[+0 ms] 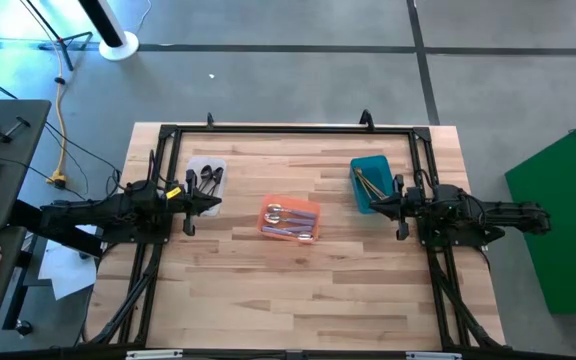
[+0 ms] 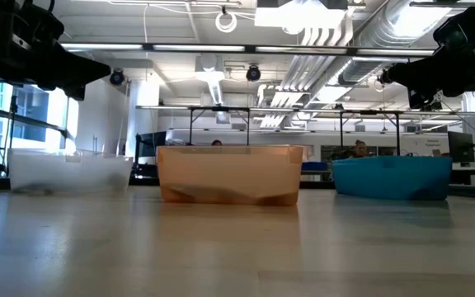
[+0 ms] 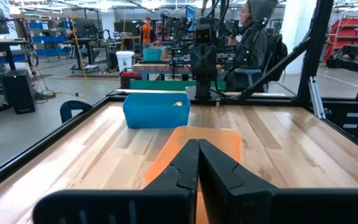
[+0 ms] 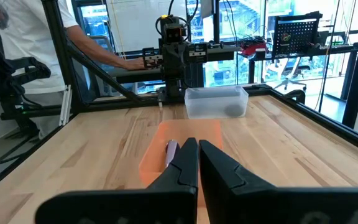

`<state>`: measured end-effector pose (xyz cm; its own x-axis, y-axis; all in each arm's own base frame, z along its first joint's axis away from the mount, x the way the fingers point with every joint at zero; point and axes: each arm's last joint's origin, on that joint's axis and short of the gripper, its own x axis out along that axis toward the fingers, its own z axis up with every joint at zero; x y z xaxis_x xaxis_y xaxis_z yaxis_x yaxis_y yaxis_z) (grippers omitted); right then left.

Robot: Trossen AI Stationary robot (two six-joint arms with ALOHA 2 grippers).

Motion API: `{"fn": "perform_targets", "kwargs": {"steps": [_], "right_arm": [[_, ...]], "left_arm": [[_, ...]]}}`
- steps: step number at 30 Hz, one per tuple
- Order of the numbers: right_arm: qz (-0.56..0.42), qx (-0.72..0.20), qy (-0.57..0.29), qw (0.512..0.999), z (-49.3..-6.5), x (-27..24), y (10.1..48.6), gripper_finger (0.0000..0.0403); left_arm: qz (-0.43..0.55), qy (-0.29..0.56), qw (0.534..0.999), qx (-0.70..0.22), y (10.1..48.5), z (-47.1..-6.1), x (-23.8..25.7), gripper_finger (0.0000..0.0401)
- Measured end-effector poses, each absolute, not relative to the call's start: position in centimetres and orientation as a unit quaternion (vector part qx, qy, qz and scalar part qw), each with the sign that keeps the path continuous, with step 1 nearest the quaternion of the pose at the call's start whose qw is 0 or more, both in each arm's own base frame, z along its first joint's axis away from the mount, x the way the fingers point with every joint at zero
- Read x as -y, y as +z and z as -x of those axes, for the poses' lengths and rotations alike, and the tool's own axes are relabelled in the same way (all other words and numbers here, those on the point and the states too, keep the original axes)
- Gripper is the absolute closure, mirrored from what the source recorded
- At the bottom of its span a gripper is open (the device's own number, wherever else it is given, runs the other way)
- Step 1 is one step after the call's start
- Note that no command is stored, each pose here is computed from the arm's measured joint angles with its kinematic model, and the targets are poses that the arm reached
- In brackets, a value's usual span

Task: Sort silverware by color (type)
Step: Return to Home Position

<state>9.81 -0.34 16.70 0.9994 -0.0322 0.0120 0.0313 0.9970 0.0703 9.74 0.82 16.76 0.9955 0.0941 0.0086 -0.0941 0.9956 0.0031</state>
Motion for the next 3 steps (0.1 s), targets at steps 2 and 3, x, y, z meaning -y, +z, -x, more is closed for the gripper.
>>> {"fn": "perform_targets", "kwargs": {"steps": [2, 3], "right_arm": [[-0.035, 0.006, -0.016, 0.999, -9.81, 0.33, 16.69, 0.0402], [-0.035, 0.006, -0.016, 0.999, -9.81, 0.34, 16.69, 0.0402]], "left_arm": [[-0.002, 0.047, 0.999, 0.004, 16.76, -9.74, -0.81, 0.04], [-0.002, 0.047, 0.999, 0.004, 16.76, -9.74, -0.81, 0.04]]}}
